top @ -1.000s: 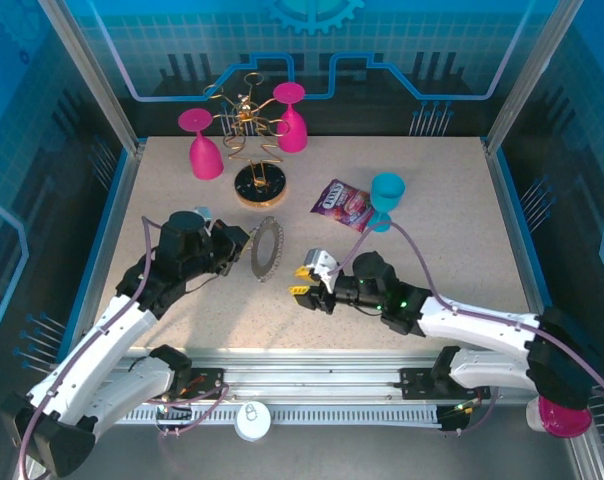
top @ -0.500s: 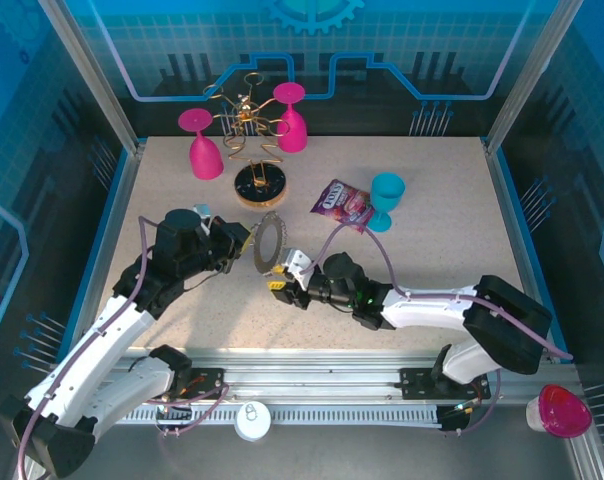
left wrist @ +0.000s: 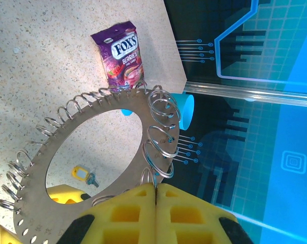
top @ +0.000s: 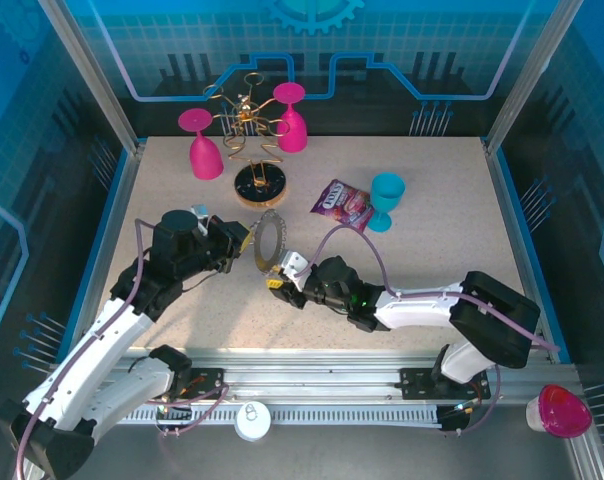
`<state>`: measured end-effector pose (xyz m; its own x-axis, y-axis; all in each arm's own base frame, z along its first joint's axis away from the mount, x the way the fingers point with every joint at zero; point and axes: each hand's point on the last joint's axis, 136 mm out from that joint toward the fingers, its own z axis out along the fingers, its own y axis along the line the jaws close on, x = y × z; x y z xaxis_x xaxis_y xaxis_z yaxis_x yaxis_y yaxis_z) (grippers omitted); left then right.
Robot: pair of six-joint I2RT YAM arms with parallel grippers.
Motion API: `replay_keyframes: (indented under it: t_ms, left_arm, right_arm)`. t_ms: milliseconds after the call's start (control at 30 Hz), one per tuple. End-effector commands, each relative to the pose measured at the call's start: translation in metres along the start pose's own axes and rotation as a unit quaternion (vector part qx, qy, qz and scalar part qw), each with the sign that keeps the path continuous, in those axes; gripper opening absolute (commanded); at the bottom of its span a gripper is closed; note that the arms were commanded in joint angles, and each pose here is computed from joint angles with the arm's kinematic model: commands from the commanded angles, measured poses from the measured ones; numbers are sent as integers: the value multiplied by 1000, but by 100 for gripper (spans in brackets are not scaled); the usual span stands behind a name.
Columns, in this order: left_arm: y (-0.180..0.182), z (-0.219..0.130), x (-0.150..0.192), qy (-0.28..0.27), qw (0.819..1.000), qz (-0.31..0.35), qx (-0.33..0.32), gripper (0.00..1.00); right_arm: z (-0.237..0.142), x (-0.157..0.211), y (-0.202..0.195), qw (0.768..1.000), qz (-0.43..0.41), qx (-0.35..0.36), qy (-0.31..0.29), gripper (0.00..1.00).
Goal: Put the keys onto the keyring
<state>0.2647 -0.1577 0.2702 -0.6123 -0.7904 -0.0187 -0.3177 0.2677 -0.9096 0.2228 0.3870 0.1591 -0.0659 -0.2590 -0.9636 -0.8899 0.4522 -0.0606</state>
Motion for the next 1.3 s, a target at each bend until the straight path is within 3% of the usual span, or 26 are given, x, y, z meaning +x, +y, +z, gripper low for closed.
replay_keyframes:
  t_ms: [0,233,733,933,1033,1267]
  left_arm:
    - [-13,-5,5,9,1000,-3,29,0]
    - [-13,-4,5,9,1000,-6,29,0]
    - [-9,-3,5,11,1000,-11,26,0]
    - [-10,-3,3,5,1000,-13,27,0]
    - [-8,-2,1,-1,1000,-19,24,0]
    - [24,0,-15,-51,997,-58,-17,0]
  right_arm:
    - [3,-13,5,1000,-12,-7,-28,33]
    - [7,-13,6,999,-15,-11,-27,23]
    - [12,-20,2,999,-19,-1,-37,19]
    - [12,-20,0,999,-20,3,-37,8]
    - [10,-19,-2,999,-21,5,-31,0]
    - [-3,-5,-2,999,-6,-4,35,0]
